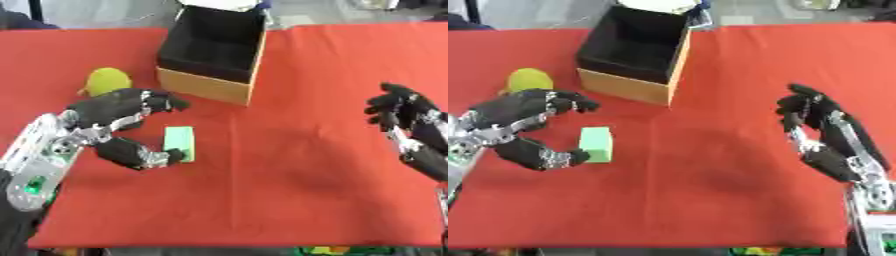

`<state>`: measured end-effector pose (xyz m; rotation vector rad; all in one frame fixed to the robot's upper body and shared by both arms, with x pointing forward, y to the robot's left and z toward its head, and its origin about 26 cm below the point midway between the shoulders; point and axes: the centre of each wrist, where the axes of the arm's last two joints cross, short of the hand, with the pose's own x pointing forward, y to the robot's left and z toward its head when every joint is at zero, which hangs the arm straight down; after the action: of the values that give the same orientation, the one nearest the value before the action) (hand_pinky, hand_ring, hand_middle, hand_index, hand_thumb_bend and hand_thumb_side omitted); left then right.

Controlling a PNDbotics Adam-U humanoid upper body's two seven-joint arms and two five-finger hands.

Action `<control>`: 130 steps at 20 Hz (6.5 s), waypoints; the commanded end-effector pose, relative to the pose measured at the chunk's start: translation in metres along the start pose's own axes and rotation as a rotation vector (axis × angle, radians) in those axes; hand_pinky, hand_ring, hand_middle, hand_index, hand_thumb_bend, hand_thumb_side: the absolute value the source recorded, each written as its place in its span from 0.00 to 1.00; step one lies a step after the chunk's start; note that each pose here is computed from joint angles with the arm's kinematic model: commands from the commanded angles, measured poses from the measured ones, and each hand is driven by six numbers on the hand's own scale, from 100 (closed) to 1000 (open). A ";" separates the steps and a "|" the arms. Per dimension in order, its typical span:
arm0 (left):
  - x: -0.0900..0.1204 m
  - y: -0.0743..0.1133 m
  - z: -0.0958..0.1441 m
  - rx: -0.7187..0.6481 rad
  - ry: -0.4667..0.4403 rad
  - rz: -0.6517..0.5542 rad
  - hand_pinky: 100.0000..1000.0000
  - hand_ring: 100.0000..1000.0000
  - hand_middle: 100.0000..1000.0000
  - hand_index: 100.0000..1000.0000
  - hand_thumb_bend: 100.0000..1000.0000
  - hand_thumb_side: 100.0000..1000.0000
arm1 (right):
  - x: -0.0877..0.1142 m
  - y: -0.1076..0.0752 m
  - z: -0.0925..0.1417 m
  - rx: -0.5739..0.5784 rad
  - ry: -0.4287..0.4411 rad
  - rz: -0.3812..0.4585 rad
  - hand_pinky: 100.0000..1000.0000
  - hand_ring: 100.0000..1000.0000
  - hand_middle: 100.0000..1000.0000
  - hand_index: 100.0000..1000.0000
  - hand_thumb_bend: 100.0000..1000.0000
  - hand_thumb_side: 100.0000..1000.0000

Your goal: Pick up objects on the table and place them in the box.

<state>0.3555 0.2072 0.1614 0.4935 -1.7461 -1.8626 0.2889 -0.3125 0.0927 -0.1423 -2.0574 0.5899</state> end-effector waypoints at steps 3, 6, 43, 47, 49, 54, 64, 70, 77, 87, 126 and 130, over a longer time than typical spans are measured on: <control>-0.005 0.003 -0.003 -0.007 0.017 -0.043 0.74 0.74 0.76 0.96 0.39 0.88 | 0.003 -0.005 -0.002 0.007 -0.008 0.023 0.63 0.69 0.68 0.90 0.00 0.41; -0.007 0.000 -0.004 -0.019 0.027 -0.055 0.74 0.74 0.76 0.96 0.40 0.88 | 0.003 -0.005 -0.002 0.007 -0.009 0.024 0.63 0.69 0.68 0.90 0.00 0.41; -0.027 -0.031 -0.018 -0.058 0.164 -0.102 0.72 0.70 0.71 0.93 0.35 0.82 | 0.002 -0.004 -0.002 0.015 -0.010 0.020 0.63 0.69 0.68 0.90 0.00 0.41; -0.029 -0.033 -0.018 -0.065 0.171 -0.110 0.72 0.70 0.71 0.93 0.35 0.81 | 0.002 -0.004 -0.002 0.016 -0.011 0.021 0.63 0.69 0.68 0.90 0.00 0.41; -0.030 -0.034 -0.019 -0.068 0.174 -0.112 0.72 0.69 0.70 0.93 0.34 0.82 | 0.002 -0.004 -0.002 0.017 -0.011 0.021 0.63 0.69 0.68 0.90 0.00 0.41; -0.031 -0.038 -0.021 -0.078 0.179 -0.113 0.72 0.69 0.69 0.92 0.32 0.80 | 0.002 -0.004 -0.001 0.018 -0.010 0.021 0.63 0.69 0.68 0.90 0.00 0.41; -0.032 -0.043 -0.023 -0.082 0.183 -0.111 0.71 0.67 0.63 0.88 0.29 0.76 | 0.001 -0.003 -0.001 0.021 -0.006 0.021 0.63 0.69 0.68 0.90 0.00 0.41; -0.032 -0.044 -0.024 -0.075 0.182 -0.112 0.70 0.65 0.59 0.82 0.26 0.72 | 0.001 -0.003 -0.001 0.021 -0.005 0.021 0.63 0.69 0.68 0.90 0.00 0.41; -0.032 -0.039 -0.023 -0.014 0.191 -0.110 0.68 0.62 0.53 0.74 0.16 0.61 | 0.001 -0.003 -0.001 0.021 -0.004 0.021 0.63 0.69 0.68 0.90 0.00 0.41; -0.028 0.000 -0.013 0.111 0.181 -0.108 0.68 0.60 0.50 0.73 0.11 0.53 | 0.001 -0.004 0.000 0.019 0.002 0.023 0.63 0.69 0.68 0.90 0.00 0.41; -0.086 0.071 -0.096 0.580 0.670 -0.086 0.71 0.71 0.79 0.92 0.32 0.66 | 0.000 0.004 -0.003 0.087 -0.013 -0.001 0.63 0.69 0.68 0.90 0.00 0.41; -0.098 0.069 -0.083 0.681 0.660 -0.064 0.70 0.68 0.76 0.90 0.26 0.64 | -0.001 0.003 -0.002 0.081 -0.009 0.000 0.63 0.69 0.68 0.90 0.00 0.41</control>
<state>0.4902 0.1870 0.1962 1.2165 -1.7871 -0.9555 0.2893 -0.3077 0.0848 -0.0849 -2.0184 0.6655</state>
